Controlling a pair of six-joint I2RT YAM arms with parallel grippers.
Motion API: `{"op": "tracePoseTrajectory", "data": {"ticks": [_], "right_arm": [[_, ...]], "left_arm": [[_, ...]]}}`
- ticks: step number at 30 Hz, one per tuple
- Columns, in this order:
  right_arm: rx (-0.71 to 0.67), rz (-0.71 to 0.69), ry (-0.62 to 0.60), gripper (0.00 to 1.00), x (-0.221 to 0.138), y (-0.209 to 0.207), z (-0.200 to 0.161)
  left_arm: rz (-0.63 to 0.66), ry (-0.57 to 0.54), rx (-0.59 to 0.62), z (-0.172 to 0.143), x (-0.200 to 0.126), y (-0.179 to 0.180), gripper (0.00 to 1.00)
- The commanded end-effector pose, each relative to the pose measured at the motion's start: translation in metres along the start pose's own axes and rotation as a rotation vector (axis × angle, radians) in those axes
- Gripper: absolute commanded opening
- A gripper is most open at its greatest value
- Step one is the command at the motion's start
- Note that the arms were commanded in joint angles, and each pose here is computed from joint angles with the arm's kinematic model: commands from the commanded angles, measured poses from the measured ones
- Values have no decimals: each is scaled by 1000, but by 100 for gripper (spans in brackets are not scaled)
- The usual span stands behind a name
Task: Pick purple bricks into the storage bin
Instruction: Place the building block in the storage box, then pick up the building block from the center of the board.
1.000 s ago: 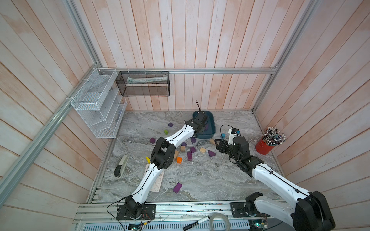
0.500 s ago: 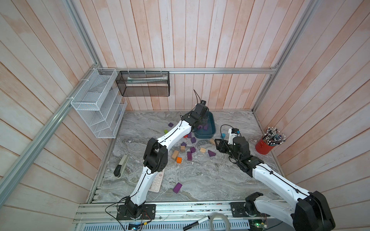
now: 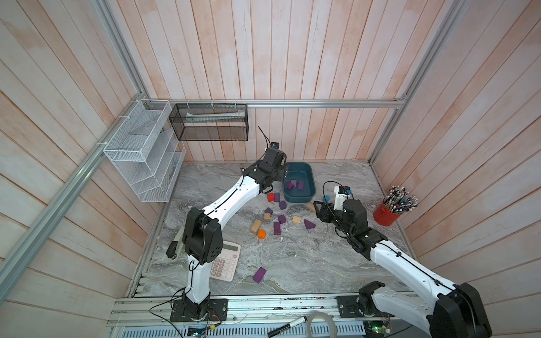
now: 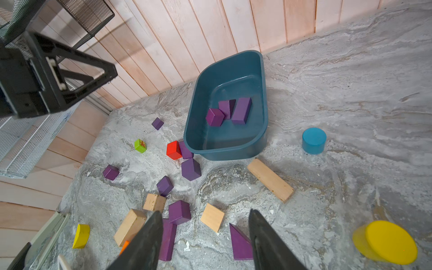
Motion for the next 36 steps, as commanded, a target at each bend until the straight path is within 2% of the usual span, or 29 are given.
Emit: {"op": "tracePoseTrajectory", "data": {"ticks": [1,7,18,27,36], "right_arm": [[-48,42,-8,61,0,10,1],[-137,65,0,61,3,30,-12],[-378,166,25,61,8,75,-47],[-583,270,40,61,10,96,-80],[-678,317,39,60,13,109,-109]], "left_arm": [[34,-25,-74,-2,-30,15,85],[99,45,-149,-47,-54,46,89],[201,188,-436,-130,-73,109,89],[271,263,-584,-152,-69,128,88],[284,303,-715,-163,-55,136,86]]}}
Point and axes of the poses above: each gripper's point midway between its finger pads, its own x axis out along the fingers, its own y axis along the line the jaws close on, z = x × y, the point moved 9 cm from there along -x, back along the fingers, and after that the axes turned 10 degrees about x, right-handed, at the moved point
